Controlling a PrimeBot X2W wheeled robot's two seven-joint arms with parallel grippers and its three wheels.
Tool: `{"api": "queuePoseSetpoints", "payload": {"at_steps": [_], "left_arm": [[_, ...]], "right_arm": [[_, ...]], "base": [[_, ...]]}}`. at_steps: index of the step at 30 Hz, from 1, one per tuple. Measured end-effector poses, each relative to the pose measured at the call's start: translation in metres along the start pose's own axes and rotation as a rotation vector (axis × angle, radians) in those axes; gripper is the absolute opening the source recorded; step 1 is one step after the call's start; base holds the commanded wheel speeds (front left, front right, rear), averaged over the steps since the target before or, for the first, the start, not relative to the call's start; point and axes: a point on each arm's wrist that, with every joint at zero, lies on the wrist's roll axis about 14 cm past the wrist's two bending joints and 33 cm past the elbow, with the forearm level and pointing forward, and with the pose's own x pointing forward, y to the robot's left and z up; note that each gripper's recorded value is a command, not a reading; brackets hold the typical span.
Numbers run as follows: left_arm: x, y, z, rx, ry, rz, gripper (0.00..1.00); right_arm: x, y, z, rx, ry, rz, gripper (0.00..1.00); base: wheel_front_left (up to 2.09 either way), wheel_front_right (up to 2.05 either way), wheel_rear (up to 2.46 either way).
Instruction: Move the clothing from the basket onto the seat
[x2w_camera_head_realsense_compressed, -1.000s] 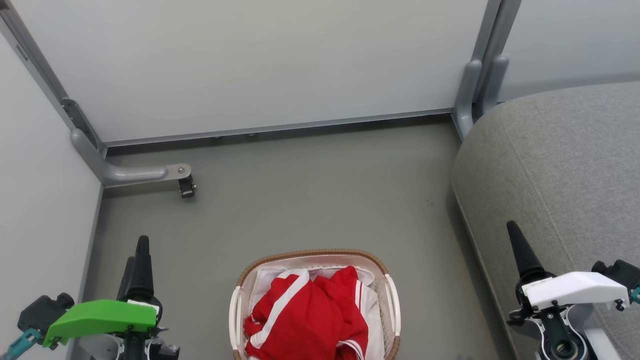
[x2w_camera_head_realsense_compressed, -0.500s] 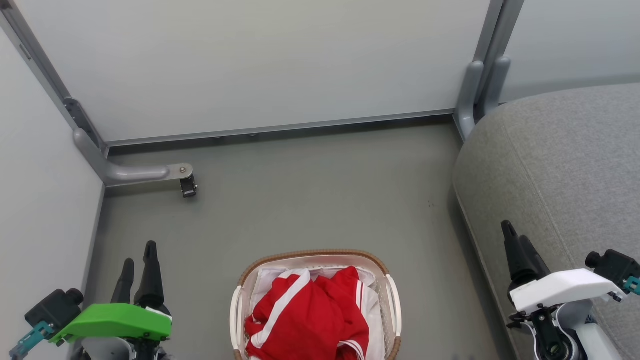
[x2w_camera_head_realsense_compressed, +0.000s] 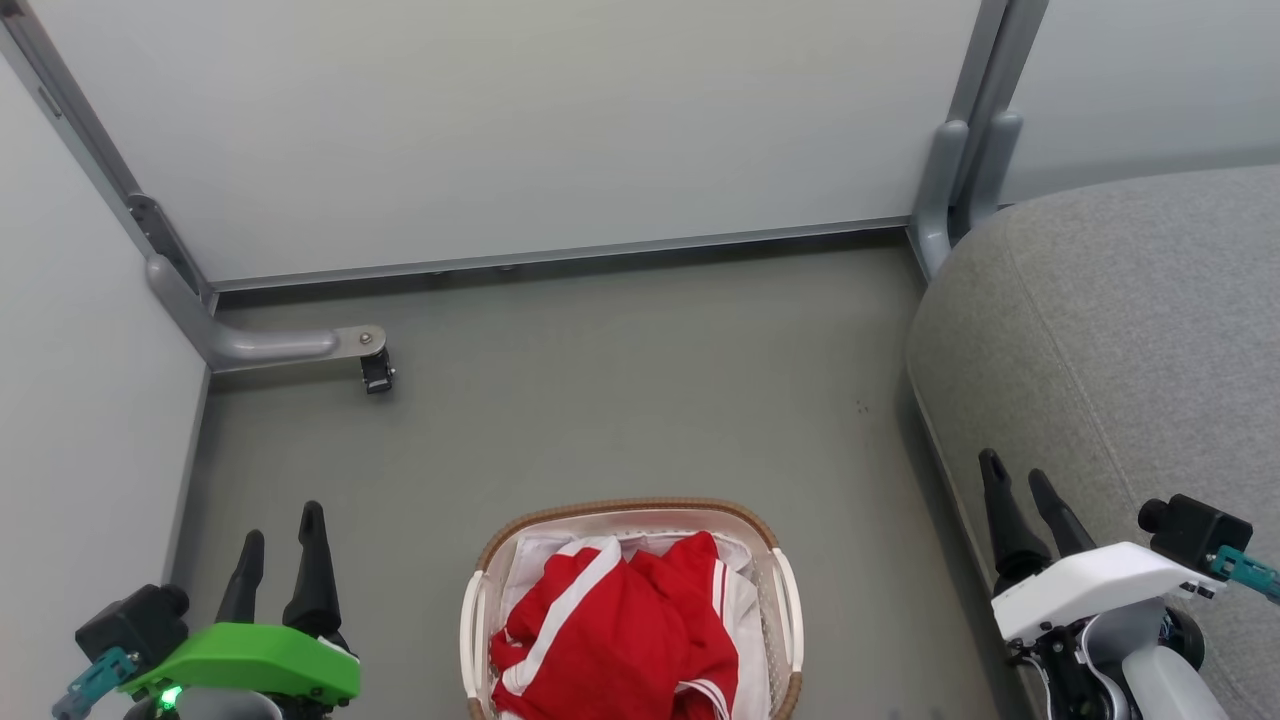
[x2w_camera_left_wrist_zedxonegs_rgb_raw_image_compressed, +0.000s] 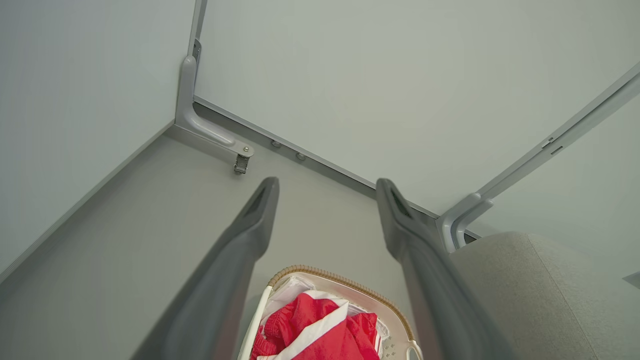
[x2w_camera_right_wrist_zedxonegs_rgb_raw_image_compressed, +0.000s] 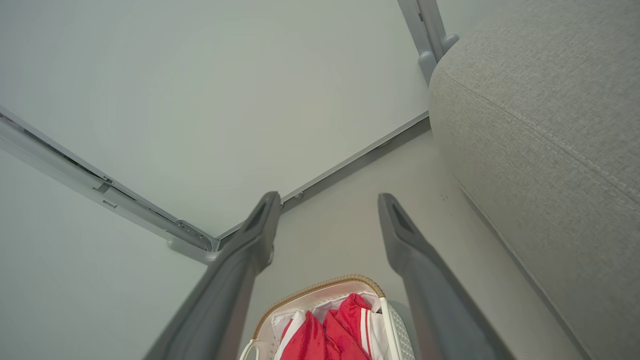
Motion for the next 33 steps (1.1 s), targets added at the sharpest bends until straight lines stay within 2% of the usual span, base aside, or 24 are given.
{"api": "queuePoseSetpoints", "payload": {"at_steps": [12,33], "left_arm": [[-0.003,-0.007,-0.002,0.176,-0.005,-0.033,1.0],[-0.001,-0.018,-0.011,0.382,0.001,-0.093,1.0]], "right_arm": [[0.002,0.002,-0.004,-0.184,0.008,0.022,1.0],[0.012,0.011,-0.004,-0.414,0.0,0.073,1.0]], "base": [[0.0,0.0,0.0],[0.0,0.0,0.0]]}}
